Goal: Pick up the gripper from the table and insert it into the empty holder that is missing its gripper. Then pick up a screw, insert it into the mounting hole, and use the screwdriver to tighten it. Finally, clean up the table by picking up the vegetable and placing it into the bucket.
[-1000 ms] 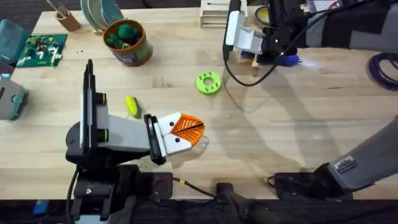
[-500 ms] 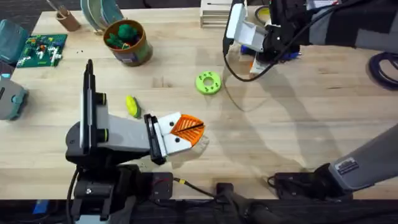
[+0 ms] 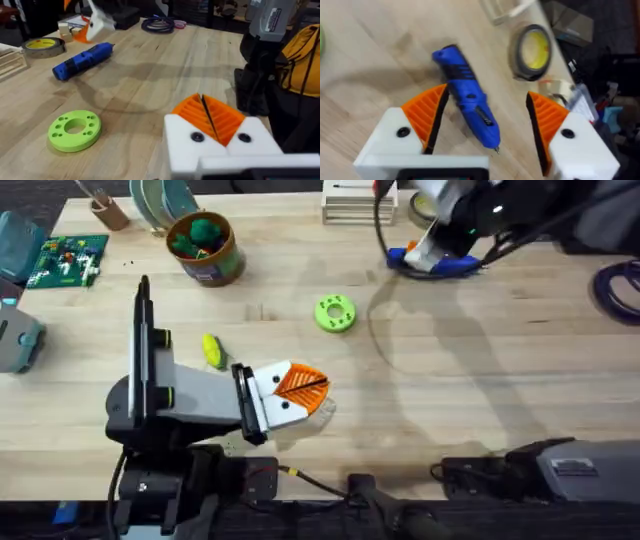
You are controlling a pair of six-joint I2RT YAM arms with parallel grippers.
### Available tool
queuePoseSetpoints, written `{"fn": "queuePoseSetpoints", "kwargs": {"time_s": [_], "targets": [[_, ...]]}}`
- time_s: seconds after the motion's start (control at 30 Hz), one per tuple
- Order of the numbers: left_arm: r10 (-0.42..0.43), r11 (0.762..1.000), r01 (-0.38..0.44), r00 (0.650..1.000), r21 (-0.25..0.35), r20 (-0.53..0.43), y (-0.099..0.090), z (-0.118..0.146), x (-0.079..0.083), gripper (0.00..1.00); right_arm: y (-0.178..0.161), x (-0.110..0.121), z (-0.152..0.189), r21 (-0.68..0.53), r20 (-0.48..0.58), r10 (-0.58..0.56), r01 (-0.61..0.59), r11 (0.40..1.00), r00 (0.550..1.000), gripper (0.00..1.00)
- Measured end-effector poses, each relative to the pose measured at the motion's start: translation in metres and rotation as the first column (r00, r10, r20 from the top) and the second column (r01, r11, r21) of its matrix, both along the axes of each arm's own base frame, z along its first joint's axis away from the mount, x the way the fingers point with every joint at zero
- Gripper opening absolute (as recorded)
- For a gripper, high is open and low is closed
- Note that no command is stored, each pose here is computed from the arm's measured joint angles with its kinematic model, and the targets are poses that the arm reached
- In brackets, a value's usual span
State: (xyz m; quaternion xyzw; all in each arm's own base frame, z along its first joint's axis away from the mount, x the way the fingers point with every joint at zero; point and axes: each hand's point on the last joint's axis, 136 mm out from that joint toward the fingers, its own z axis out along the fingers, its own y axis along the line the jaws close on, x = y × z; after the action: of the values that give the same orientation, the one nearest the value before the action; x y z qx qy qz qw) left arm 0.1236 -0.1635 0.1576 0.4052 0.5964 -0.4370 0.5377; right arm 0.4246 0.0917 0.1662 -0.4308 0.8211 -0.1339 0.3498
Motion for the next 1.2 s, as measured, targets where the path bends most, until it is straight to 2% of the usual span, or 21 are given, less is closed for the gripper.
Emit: {"fn": "queuePoseSetpoints", "kwargs": {"time_s": [0.03,0.07,0.23,0.27,0.4,0.43,0.47,0.6,0.63,0.67,0.8,0.83,0.87,1.07,1.2], "targets": [[0.000,1.000,0.000,1.000,0.001,0.003,0.000,0.000,0.000,0.033,0.000,-0.002,0.012,0.031,0.024,-0.023,0.022,0.999,0.999,0.956],[0.000,1.000,0.000,1.000,0.001,0.004,0.000,0.000,0.000,0.158,-0.001,-0.005,0.023,0.061,0.044,-0.045,0.043,0.997,0.998,0.956],[0.000,1.000,0.000,1.000,0.001,0.003,0.000,0.000,0.000,0.932,-0.004,-0.022,0.062,0.191,0.089,-0.138,0.119,0.974,0.986,0.956],[0.000,1.000,0.000,1.000,0.001,0.002,0.000,0.000,0.000,0.975,-0.005,-0.025,0.066,0.205,0.088,-0.150,0.129,0.970,0.985,0.956],[0.000,1.000,0.000,1.000,0.000,0.001,0.000,0.000,0.000,0.992,-0.008,-0.039,0.075,0.258,0.070,-0.195,0.172,0.951,0.978,0.957],[0.001,1.000,-0.001,1.000,0.001,0.003,0.000,0.000,0.000,0.902,-0.008,-0.042,0.077,0.273,0.067,-0.208,0.183,0.945,0.976,0.957],[0.000,1.000,0.000,1.000,0.000,0.001,0.000,0.000,0.000,0.771,-0.009,-0.044,0.080,0.288,0.064,-0.221,0.194,0.938,0.973,0.958],[0.000,1.000,0.000,1.000,0.000,0.000,0.000,0.000,0.000,0.139,-0.011,-0.051,0.091,0.344,0.065,-0.264,0.227,0.911,0.962,0.957],[0.000,1.000,0.000,1.000,0.001,0.005,0.000,0.000,0.000,0.039,-0.011,-0.052,0.094,0.358,0.066,-0.274,0.233,0.904,0.959,0.957],[0.000,1.000,0.000,1.000,0.003,0.010,0.000,0.000,0.000,0.083,-0.011,-0.054,0.097,0.371,0.068,-0.282,0.238,0.898,0.957,0.957],[0.000,1.000,0.000,1.000,0.002,0.008,0.000,0.000,0.000,0.723,-0.013,-0.058,0.104,0.402,0.070,-0.303,0.251,0.881,0.950,0.957],[0.000,1.000,0.000,1.000,0.002,0.008,0.000,0.000,0.000,0.867,-0.013,-0.059,0.104,0.404,0.067,-0.305,0.254,0.879,0.950,0.957],[0.000,1.000,0.000,1.000,0.001,0.005,0.000,0.000,0.000,0.959,-0.013,-0.060,0.103,0.405,0.065,-0.307,0.256,0.878,0.949,0.957],[0.006,1.000,-0.007,1.000,0.002,0.007,0.000,0.000,0.001,0.993,-0.011,-0.061,0.102,0.414,0.053,-0.305,0.257,0.873,0.951,0.957],[0.050,0.999,-0.050,0.999,0.005,0.010,0.003,0.001,0.008,0.993,0.001,-0.063,0.102,0.461,0.023,-0.263,0.223,0.859,0.965,0.957]]}}
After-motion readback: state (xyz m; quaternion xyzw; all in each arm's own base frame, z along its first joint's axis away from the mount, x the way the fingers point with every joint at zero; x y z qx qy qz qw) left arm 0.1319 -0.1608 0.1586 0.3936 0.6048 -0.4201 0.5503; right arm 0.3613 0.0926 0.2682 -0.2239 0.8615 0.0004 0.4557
